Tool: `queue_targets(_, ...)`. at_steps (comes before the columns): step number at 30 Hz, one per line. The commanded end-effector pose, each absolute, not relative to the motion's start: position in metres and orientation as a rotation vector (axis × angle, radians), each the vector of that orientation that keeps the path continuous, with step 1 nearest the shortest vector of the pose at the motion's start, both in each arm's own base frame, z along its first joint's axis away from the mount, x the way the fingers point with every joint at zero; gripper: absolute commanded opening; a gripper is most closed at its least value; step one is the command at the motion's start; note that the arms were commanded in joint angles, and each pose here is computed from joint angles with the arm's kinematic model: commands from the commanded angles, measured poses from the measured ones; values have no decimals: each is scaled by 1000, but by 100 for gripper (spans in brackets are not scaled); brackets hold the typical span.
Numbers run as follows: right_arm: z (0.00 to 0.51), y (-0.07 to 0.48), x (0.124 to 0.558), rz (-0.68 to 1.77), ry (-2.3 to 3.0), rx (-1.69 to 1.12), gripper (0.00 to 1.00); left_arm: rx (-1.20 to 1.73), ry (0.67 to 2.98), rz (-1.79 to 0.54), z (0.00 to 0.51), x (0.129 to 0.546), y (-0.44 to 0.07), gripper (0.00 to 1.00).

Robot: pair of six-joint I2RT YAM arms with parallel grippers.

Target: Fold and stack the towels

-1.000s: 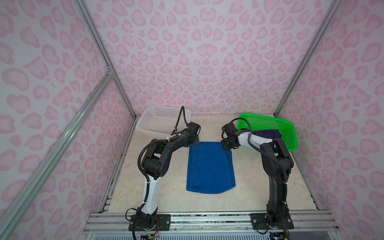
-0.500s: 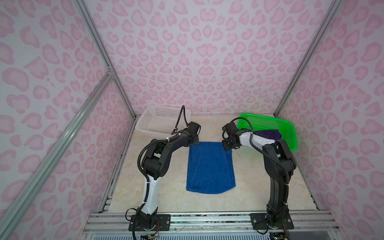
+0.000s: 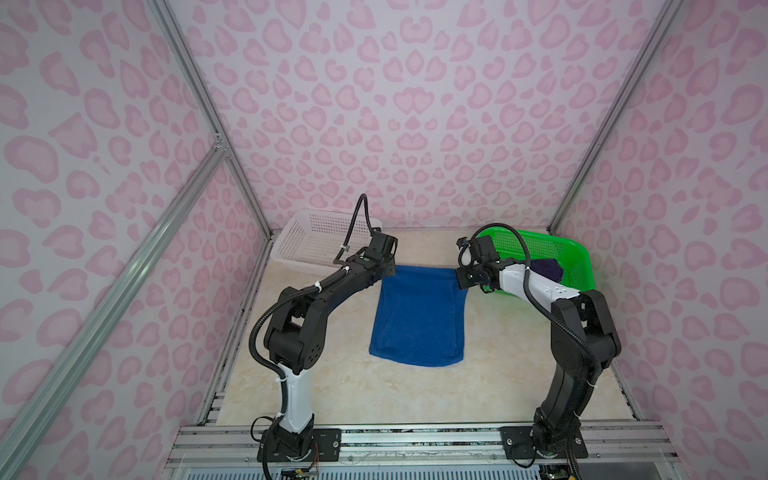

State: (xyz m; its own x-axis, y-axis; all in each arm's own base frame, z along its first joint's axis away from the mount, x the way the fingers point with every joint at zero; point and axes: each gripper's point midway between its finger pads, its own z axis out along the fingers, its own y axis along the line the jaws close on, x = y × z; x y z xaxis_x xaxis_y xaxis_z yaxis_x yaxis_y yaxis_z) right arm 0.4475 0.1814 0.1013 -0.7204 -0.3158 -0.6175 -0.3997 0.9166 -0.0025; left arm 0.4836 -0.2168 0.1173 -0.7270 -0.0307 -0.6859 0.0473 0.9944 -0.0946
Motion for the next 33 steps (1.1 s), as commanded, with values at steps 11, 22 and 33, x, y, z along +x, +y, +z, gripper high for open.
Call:
queue_targets(11,109,198,370,340,2322,-638,0,-1,2294,-181,140,440,-197,3)
queue_targets(22,96,199,294,298,2364,-693,0,29,2369,-159,122,372,-183,3)
queue_targets(33,71,201,228,288,2404,-694,0,44,2429,-84,103,330,-169,3)
